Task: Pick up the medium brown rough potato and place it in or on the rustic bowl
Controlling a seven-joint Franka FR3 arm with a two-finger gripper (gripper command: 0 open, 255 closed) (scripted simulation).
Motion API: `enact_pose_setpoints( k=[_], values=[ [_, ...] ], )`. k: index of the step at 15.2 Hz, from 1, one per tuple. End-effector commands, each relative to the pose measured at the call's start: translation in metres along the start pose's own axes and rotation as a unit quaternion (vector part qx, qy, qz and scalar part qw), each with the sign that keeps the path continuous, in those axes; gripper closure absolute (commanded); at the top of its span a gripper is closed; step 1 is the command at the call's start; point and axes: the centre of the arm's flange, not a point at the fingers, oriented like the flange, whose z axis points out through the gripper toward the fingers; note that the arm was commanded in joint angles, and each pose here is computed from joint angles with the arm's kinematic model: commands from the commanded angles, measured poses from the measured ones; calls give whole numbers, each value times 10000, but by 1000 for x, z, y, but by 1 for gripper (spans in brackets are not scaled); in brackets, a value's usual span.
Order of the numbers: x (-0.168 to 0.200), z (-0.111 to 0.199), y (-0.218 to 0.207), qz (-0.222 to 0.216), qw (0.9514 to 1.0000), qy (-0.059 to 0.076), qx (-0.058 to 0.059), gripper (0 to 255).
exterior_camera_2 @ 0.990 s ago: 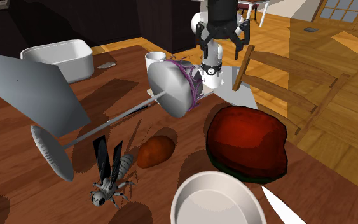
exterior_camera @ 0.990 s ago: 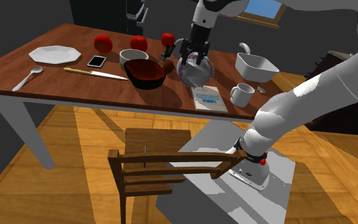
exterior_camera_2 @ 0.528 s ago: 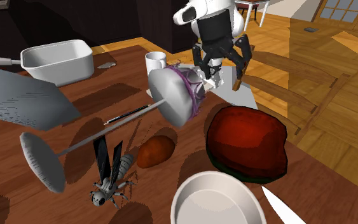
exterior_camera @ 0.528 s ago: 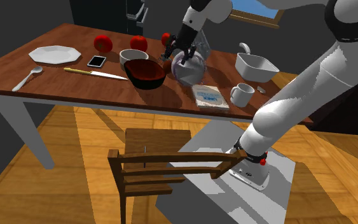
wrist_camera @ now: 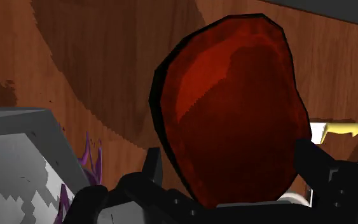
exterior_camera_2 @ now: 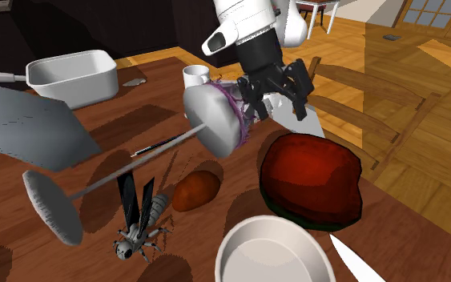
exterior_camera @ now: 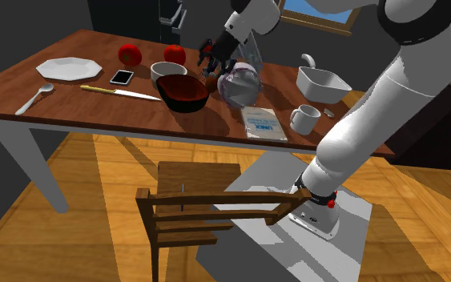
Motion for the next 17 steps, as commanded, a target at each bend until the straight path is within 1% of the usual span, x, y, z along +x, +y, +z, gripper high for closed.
enact_pose_setpoints(
  k=[1, 5, 9, 13, 17],
  values=[
    [16, 4, 12, 53, 9999, 122, -106, 0],
    [54, 14, 30, 186, 9987, 374, -288, 0],
    [93, 21, 49, 318, 9964, 625, -471, 0],
    [131, 25, 70, 450, 9930, 875, -652, 0],
    [169, 27, 91, 581, 9885, 1124, -833, 0]
  ],
)
